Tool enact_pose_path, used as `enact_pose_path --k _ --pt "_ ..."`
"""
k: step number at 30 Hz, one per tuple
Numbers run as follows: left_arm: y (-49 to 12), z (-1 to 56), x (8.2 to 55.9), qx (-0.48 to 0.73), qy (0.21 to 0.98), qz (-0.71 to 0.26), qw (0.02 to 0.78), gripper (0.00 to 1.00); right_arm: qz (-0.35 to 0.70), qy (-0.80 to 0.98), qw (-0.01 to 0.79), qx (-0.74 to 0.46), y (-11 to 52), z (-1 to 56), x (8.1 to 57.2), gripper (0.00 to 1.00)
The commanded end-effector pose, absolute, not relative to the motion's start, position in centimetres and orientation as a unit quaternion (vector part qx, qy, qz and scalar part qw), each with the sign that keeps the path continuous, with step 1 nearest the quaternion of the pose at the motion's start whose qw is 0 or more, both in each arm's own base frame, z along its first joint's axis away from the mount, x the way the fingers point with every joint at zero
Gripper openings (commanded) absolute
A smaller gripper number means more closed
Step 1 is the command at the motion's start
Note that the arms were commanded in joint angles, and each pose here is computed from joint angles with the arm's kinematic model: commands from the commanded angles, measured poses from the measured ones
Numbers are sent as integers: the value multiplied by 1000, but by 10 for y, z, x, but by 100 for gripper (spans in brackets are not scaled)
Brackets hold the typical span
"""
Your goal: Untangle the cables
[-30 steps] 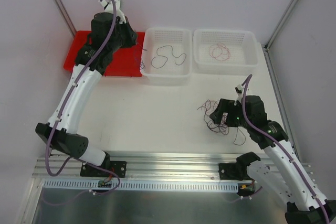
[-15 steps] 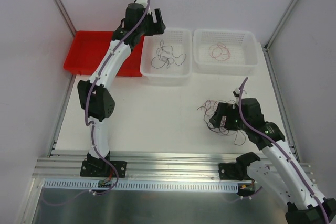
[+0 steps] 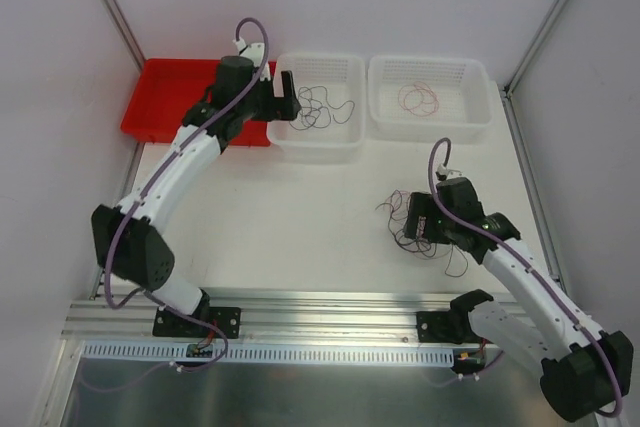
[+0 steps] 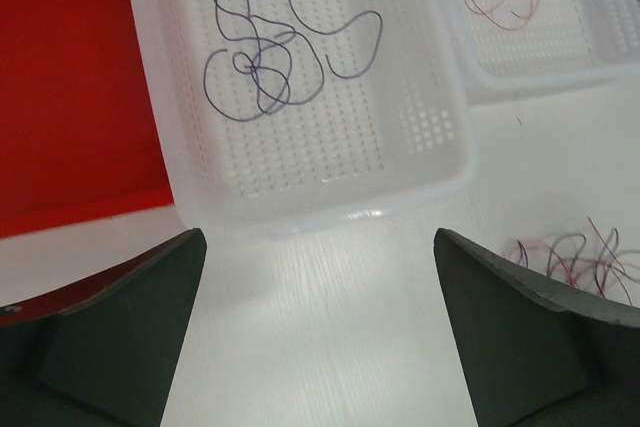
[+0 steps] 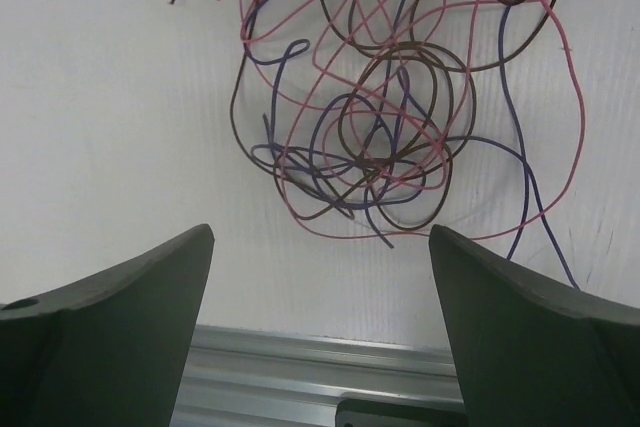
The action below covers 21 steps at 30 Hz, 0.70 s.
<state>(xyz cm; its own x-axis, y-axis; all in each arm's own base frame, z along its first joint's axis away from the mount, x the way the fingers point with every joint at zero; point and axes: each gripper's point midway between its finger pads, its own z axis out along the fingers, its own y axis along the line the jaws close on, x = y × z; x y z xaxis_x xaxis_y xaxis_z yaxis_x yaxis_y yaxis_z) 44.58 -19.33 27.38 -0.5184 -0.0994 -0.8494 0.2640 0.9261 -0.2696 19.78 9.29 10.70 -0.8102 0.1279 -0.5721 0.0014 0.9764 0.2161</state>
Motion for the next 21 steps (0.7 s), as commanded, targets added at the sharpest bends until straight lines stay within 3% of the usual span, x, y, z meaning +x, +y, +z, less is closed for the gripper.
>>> enact_pose_path --k 1,9,13,21 --pt "-201 281 391 67 842 -215 490 99 72 944 318 56 87 106 218 93" --pt "-207 213 284 85 867 -249 422 99 113 961 251 2 130 66 241 81" --pt "-203 193 252 72 872 -267 405 99 185 955 222 -66 199 67 234 71" --pt "-190 170 218 29 873 -292 389 99 231 929 234 -172 292 98 208 72"
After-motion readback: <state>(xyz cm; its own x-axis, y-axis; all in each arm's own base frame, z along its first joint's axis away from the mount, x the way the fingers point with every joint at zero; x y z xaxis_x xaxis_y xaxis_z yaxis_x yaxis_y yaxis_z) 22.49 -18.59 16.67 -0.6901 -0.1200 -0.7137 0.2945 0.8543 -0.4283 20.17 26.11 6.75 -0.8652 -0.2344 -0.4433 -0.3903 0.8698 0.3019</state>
